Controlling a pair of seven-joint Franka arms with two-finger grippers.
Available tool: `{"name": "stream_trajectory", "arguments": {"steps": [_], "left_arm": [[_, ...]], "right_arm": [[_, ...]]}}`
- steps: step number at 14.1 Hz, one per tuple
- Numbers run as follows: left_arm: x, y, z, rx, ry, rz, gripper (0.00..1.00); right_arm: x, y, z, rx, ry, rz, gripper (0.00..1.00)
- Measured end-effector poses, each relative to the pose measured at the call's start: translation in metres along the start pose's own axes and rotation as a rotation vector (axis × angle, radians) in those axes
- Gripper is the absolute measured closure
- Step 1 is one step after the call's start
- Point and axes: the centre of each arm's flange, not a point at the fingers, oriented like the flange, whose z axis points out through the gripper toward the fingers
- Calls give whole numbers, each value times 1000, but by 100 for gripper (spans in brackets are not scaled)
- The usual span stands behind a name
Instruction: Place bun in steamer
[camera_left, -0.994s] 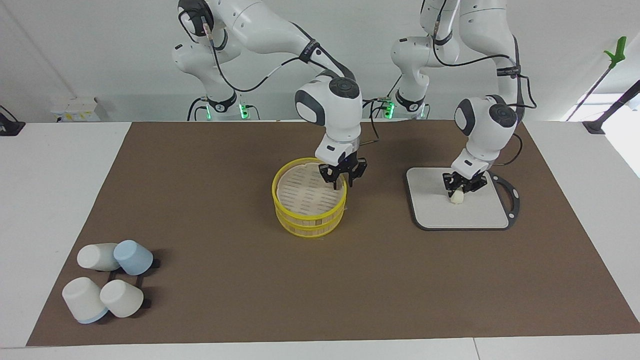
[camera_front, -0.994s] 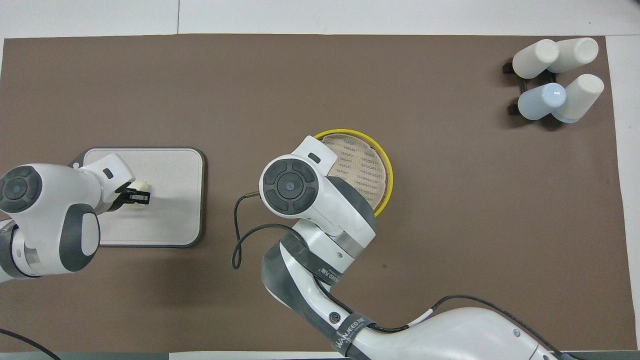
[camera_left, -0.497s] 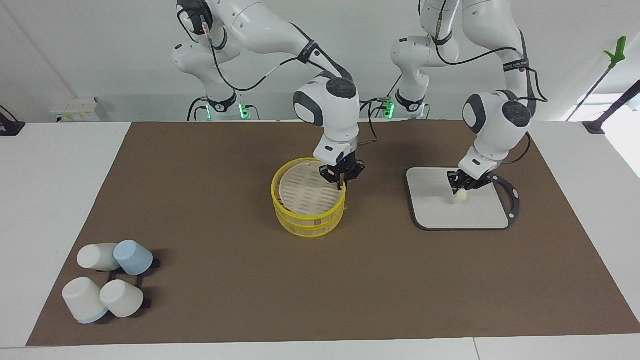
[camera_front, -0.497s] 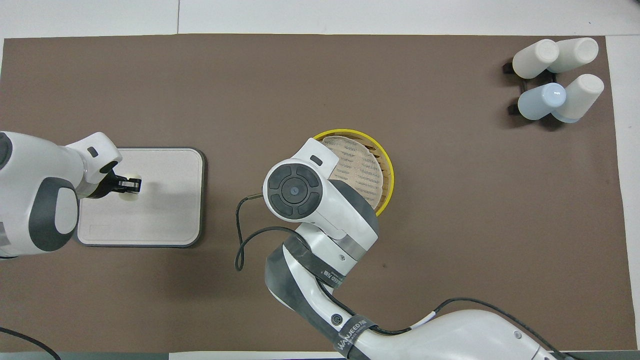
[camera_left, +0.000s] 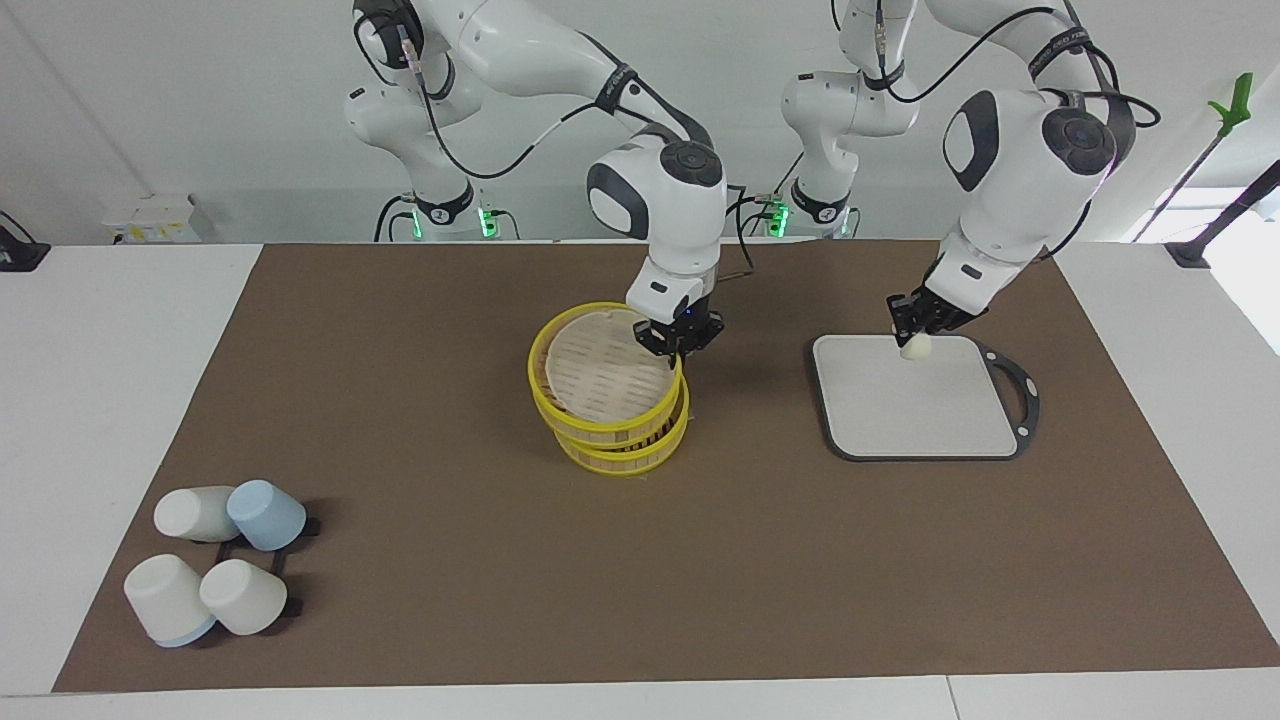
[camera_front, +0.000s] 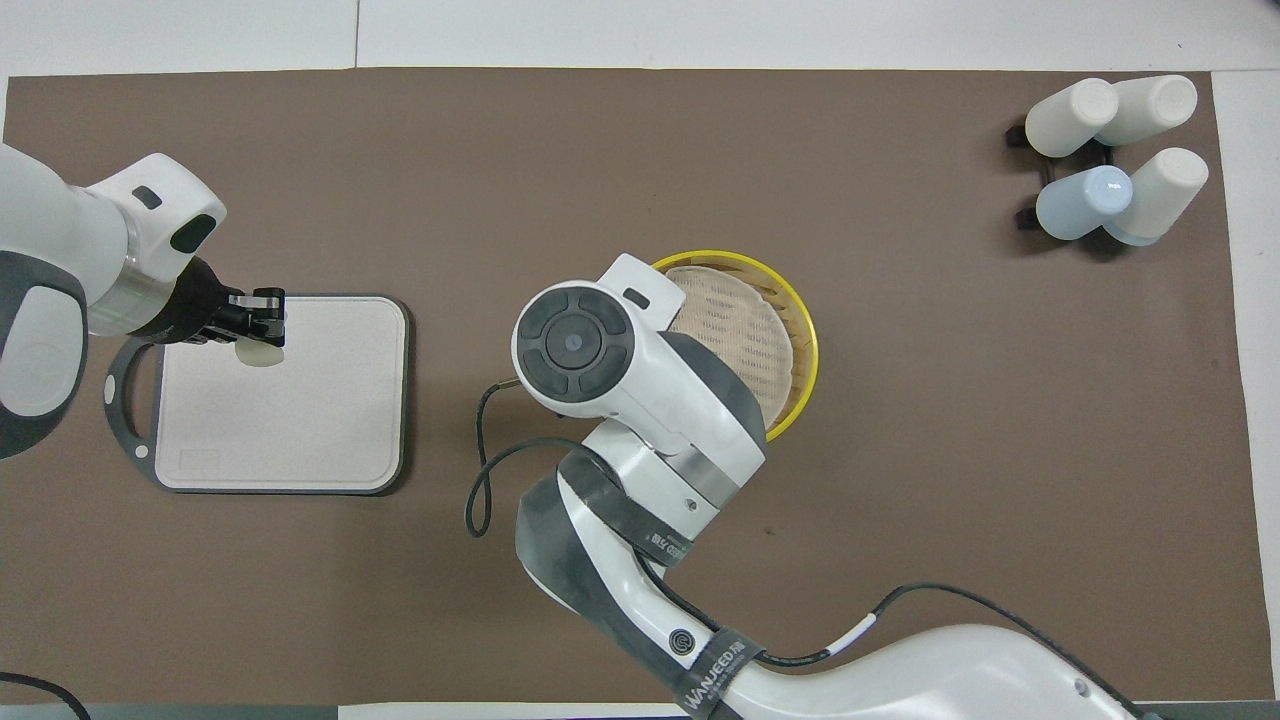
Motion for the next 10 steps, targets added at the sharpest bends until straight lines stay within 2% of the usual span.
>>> {"name": "stream_trajectory", "arguments": {"steps": [3, 5, 7, 10], "left_arm": [[-4, 25, -8, -6, 9, -52, 80], [-9, 68, -7, -18, 41, -123, 80], [-22, 142, 4, -45, 92, -217, 80], [-53, 273, 66, -79, 121, -292, 80]], "right_arm": [[16, 98, -62, -64, -100, -55, 92], [11, 167, -82, -90, -193, -79, 92], [9, 229, -81, -84, -242, -109, 92], [8, 298, -65, -58, -285, -141, 92]]}}
